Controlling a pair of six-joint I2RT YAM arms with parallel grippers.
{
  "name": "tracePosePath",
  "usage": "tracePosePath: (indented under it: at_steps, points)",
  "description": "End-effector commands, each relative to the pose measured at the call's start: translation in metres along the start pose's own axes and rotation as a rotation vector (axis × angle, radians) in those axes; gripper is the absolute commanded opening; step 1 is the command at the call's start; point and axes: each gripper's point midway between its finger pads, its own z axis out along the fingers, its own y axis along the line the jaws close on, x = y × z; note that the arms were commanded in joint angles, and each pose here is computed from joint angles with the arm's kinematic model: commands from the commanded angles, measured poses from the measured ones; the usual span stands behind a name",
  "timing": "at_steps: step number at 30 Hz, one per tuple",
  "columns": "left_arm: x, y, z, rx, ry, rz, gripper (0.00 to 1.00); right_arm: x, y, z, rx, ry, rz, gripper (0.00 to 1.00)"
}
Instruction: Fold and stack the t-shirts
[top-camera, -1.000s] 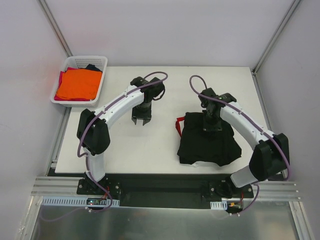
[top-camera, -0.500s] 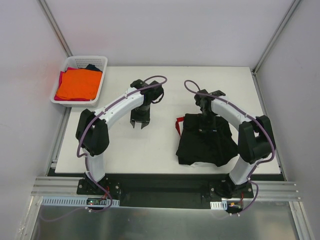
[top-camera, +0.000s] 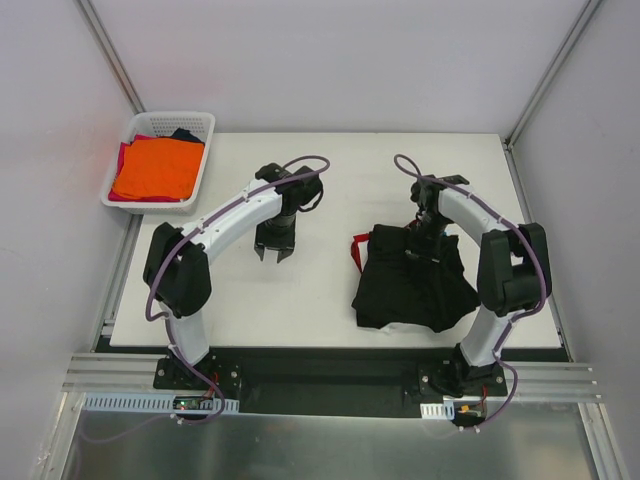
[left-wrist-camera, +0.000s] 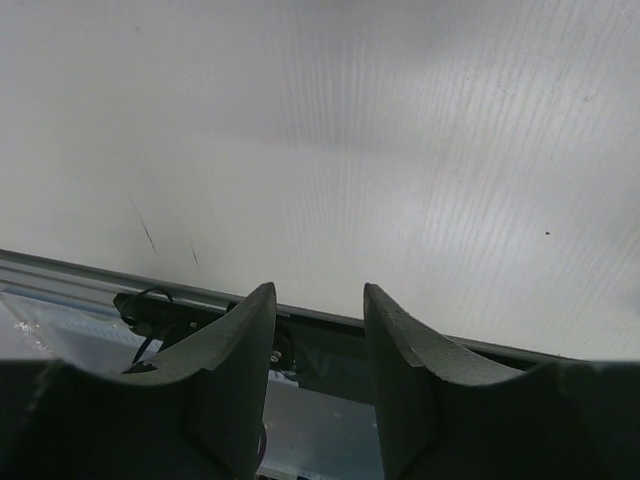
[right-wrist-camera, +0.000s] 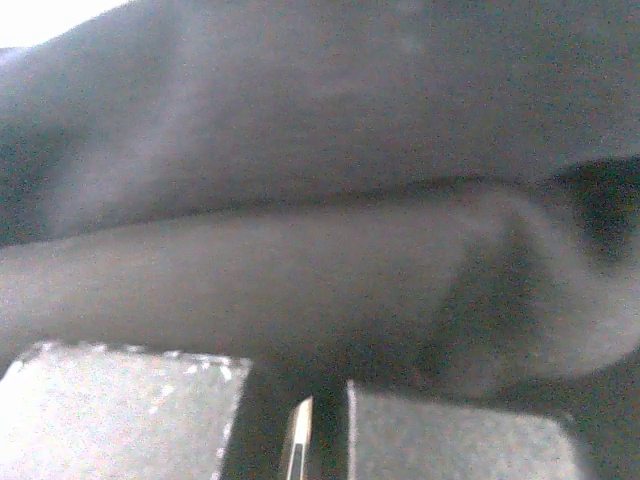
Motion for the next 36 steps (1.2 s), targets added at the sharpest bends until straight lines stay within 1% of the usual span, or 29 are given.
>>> tracePosePath:
  at_steps: [1,14,21,23,24,36]
  points:
    - [0.005,0.017,-0.012,-0.02,-0.032,0.003,0.41,-0.059,0.002,0.042,-0.04,-0.136,0.1,0.01]
    - [0.004,0.015,-0.01,-0.022,-0.024,0.009,0.41,-0.074,-0.041,0.029,-0.02,-0.167,0.201,0.01]
    - [0.002,0.012,-0.01,-0.019,-0.024,0.02,0.41,-0.083,-0.071,0.023,0.0,-0.178,0.264,0.01]
    - [0.002,0.012,-0.01,-0.019,-0.021,0.021,0.41,-0.083,-0.073,0.022,0.009,-0.178,0.258,0.01]
    - [0.001,0.012,-0.01,-0.02,-0.02,0.024,0.41,-0.086,-0.083,0.021,0.01,-0.181,0.288,0.01]
    - [0.0,0.01,-0.008,-0.021,-0.012,0.035,0.42,-0.107,-0.141,0.005,-0.003,-0.208,0.388,0.01]
